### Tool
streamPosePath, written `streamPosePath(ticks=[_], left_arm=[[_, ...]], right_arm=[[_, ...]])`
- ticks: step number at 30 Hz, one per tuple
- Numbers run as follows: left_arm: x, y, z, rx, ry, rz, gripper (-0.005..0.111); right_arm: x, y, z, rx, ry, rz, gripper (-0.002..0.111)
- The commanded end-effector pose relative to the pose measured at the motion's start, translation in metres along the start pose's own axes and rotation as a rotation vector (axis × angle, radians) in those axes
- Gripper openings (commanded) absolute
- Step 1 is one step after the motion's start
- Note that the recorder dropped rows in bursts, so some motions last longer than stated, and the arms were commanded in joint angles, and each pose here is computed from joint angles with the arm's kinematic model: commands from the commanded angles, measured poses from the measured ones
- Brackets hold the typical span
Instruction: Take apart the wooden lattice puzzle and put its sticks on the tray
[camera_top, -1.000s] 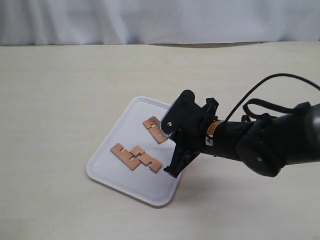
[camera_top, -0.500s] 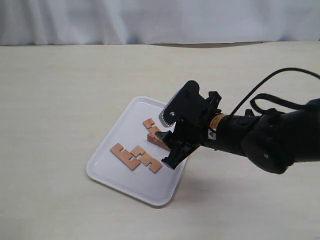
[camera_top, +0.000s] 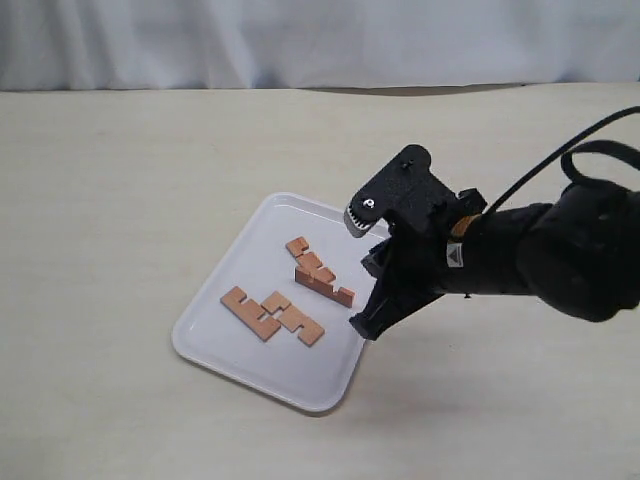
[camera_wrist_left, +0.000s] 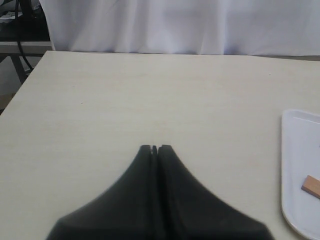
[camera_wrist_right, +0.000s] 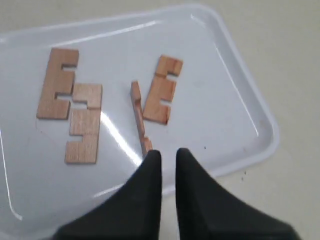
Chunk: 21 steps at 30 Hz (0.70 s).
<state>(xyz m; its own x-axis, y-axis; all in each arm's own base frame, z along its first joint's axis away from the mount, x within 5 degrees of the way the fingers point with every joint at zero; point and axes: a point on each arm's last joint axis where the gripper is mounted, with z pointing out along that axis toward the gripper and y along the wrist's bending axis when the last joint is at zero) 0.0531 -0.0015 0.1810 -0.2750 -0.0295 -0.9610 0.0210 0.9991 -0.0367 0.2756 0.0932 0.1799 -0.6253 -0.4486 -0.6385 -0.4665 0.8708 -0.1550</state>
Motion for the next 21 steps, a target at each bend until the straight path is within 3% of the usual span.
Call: streamPosePath(ticks=[1,3,6,9,12,15,21], left_arm=[[0.0,0.0,0.0,0.0,-0.005,0.001,0.0],[0.0,0.0,0.0,0.0,-0.005,0.001,0.0],[0.0,0.0,0.0,0.0,-0.005,0.001,0.0],[0.0,0.0,0.0,0.0,-0.005,0.001,0.0],[0.0,0.0,0.0,0.0,-0.005,0.001,0.0],[0.0,0.0,0.0,0.0,-0.005,0.001,0.0],[0.0,0.0,0.0,0.0,-0.005,0.001,0.0]], right_arm=[[-0.013,-0.01,-0.012,-0.002,0.319,0.037,0.005],[-0.018,-0.024,-0.025,0.016,0.489,0.076,0.005],[-0.009,-0.058,-0.041,0.078,0.549,0.289,0.005],[0.017,-0.097,-0.062,0.146,0.479,0.525,0.005],[0.044,-0.122,-0.09,0.289,0.271,0.647,0.005],[0.055,-0.122,-0.113,0.377,0.079,0.727,0.005],[0.051,-0.105,-0.155,0.44,-0.155,0.708,0.005]])
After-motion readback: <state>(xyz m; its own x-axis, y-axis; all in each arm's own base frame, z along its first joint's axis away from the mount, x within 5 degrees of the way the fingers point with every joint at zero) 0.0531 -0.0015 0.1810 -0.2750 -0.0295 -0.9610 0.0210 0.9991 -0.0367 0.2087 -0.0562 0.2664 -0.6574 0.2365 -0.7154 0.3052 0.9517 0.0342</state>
